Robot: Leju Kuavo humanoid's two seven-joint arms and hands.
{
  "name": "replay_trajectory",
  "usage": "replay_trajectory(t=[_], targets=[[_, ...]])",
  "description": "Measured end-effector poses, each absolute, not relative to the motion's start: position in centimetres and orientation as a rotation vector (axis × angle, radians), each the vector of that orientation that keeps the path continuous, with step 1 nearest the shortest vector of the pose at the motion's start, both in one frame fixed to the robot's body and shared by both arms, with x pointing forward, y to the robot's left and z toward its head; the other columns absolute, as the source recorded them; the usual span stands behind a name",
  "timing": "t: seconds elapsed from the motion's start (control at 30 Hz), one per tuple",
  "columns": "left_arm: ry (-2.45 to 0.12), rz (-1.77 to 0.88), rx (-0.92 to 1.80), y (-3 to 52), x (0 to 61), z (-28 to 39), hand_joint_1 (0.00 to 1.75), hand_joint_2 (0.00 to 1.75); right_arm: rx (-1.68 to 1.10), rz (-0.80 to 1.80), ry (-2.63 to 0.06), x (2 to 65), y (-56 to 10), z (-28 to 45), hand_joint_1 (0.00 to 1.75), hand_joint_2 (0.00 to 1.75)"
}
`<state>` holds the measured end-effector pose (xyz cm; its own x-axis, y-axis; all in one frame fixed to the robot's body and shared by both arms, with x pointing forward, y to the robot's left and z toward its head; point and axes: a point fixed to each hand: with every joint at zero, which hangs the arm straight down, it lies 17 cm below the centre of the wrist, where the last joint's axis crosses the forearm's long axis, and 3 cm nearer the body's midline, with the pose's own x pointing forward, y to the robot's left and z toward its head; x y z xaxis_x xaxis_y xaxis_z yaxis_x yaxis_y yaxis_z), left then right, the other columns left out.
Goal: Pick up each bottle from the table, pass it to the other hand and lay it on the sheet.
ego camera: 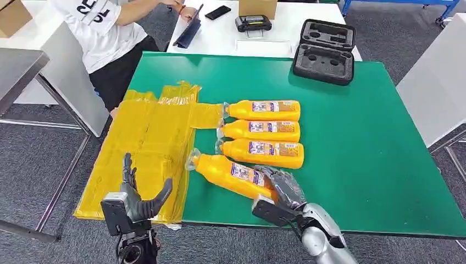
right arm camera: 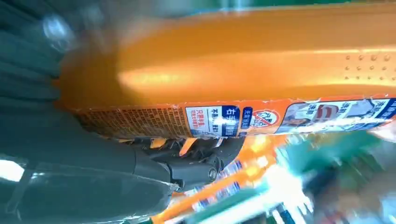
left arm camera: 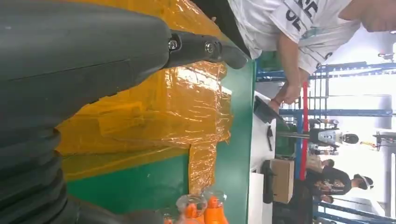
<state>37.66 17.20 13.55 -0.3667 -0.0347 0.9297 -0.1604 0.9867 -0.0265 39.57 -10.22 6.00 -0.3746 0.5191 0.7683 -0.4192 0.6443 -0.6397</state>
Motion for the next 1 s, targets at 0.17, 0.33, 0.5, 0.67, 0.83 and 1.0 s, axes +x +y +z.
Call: replay_trajectory(t=[0.17,0.33,0.5,0.67,0.83,1.0], targets=[[-1.938,0.210,0.086,17.7,37.7,13.7,0.00,1.75,-0.068,0.816,-1.828,40.8,-9.9,10.4,1.75,1.75],[-1.948,0.270,0.046,18.2,37.4,14.4,0.00,1.75,-0.092,0.729,-1.873,41.6,-10.8,12.0,1.75,1.75],[-1.955,0.290,0.033,18.4,37.3,14.7,0.00,1.75,-0.094,0.705,-1.877,41.7,-11.0,12.2,1.75,1.75],[-1.972,0.466,-0.123,19.6,36.6,16.4,0.00,1.75,-0.158,0.645,-1.882,42.5,-12.5,12.5,1.75,1.75],[-1.932,0.455,-0.402,17.2,36.4,17.9,0.00,1.75,-0.176,0.576,-1.884,42.6,-13.5,12.4,1.75,1.75],[-1.808,0.358,-0.877,10.7,35.0,18.8,0.00,1.75,-0.127,0.539,-1.883,42.5,-12.6,12.2,1.75,1.75]])
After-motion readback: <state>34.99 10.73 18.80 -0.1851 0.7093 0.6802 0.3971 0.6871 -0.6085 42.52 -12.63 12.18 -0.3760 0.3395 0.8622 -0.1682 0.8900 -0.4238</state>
